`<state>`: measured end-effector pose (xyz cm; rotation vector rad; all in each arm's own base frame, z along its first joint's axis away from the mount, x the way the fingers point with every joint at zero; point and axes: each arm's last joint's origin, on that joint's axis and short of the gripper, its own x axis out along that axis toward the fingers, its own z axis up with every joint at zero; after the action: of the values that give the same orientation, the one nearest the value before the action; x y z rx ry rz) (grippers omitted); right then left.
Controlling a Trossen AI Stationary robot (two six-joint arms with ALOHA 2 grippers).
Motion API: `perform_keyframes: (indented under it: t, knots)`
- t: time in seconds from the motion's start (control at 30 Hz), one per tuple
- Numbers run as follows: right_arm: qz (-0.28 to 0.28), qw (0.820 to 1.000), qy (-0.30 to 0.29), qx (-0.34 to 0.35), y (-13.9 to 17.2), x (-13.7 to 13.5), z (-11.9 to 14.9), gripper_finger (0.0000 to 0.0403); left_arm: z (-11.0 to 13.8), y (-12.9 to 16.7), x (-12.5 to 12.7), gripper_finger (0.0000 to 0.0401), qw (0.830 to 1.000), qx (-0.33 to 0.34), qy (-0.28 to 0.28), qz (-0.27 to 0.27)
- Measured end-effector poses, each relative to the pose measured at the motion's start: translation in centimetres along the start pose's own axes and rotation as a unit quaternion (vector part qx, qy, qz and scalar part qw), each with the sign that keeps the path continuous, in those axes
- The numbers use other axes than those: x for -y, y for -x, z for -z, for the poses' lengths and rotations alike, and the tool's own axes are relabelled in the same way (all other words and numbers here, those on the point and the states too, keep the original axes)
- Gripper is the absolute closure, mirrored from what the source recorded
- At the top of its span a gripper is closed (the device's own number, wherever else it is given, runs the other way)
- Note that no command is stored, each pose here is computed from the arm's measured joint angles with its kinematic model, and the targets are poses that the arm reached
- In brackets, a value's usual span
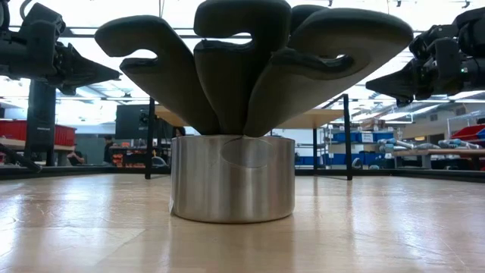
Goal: Shelf spices
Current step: Return to Home Position
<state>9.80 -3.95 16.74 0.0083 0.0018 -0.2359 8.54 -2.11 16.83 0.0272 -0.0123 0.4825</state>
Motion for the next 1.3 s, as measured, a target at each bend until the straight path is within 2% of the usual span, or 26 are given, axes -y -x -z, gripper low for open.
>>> perform_keyframes:
  t: [0.2,0.37,1.03,1.3]
  knots:
    - [0.0,1.0,0.002,-0.003,0.0,0.0,0.05,0.0395,0.0,0.0,0.0,0.0396,1.0,0.0,0.006,0.0]
    - [-0.001,0.999,0.031,-0.021,0.01,0.0,0.42,0.0396,-0.03,0.0,0.0,0.0396,1.0,0.001,0.018,0.0]
    - [-0.001,0.999,0.03,-0.045,0.01,0.01,0.9,0.0395,0.01,-0.01,0.02,0.0396,1.0,0.0,0.004,0.0]
    - [-0.001,0.999,0.023,-0.045,0.01,0.01,0.9,0.0401,-0.01,-0.03,0.16,0.0399,0.999,0.0,0.032,0.02]
